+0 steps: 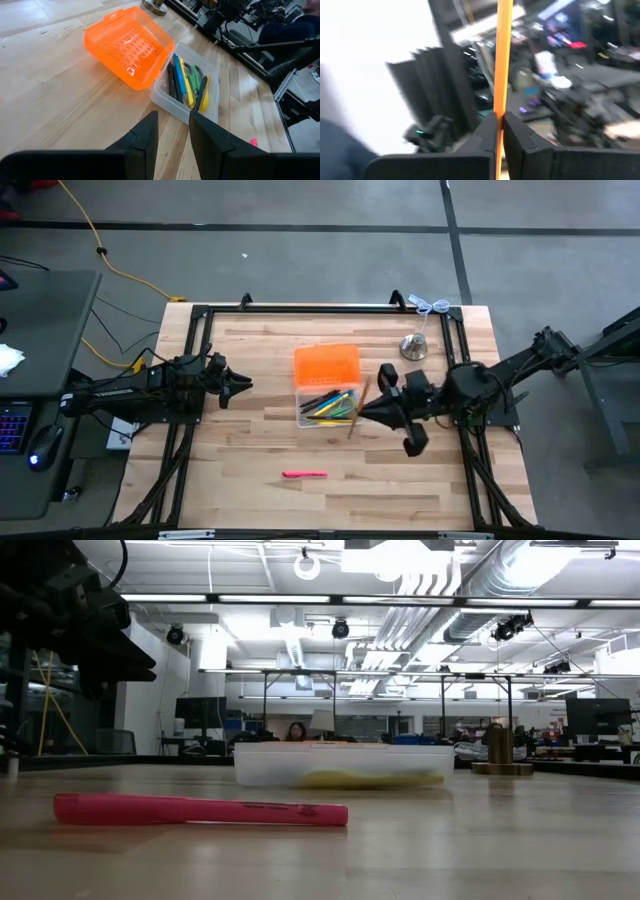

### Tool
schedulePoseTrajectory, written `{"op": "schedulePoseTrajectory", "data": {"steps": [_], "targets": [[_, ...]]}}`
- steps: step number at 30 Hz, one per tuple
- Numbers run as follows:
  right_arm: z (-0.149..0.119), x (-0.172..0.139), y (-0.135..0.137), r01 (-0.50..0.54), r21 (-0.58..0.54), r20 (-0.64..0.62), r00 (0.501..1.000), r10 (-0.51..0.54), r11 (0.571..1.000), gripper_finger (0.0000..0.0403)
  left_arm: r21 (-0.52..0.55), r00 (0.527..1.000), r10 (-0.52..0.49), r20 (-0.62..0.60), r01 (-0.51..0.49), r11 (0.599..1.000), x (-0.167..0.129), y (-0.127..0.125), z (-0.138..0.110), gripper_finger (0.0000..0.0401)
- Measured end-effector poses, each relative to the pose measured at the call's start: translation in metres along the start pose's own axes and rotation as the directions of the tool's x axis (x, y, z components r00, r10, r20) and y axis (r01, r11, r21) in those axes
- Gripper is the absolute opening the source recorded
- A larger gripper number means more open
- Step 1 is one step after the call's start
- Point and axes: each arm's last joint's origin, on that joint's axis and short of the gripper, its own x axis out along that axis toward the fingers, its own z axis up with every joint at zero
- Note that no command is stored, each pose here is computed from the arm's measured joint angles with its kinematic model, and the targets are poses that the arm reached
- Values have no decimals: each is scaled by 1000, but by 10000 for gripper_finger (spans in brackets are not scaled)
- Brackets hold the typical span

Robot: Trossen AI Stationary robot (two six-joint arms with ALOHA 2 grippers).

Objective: Pick & place school supplies into a supply box
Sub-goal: Put the orange pencil into the orange supply box

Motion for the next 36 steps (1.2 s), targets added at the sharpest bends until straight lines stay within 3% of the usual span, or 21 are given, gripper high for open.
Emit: {"op": "schedulePoseTrajectory", "data": {"steps": [7,17,24,36], "targets": [[12,-2,10,-256,-67,83,962,261,964,0,0,1000,0,0,0,1000,0,0,0,140],[21,-7,20,-501,-152,115,847,518,852,0,0,1000,1,-2,-1,1000,0,0,0,140],[24,-9,22,-556,-209,131,799,587,804,0,0,1000,2,-2,-2,1000,0,0,0,140],[24,-9,22,-555,-218,131,799,587,803,0,0,1000,2,-2,-2,1000,0,0,0,140]]}}
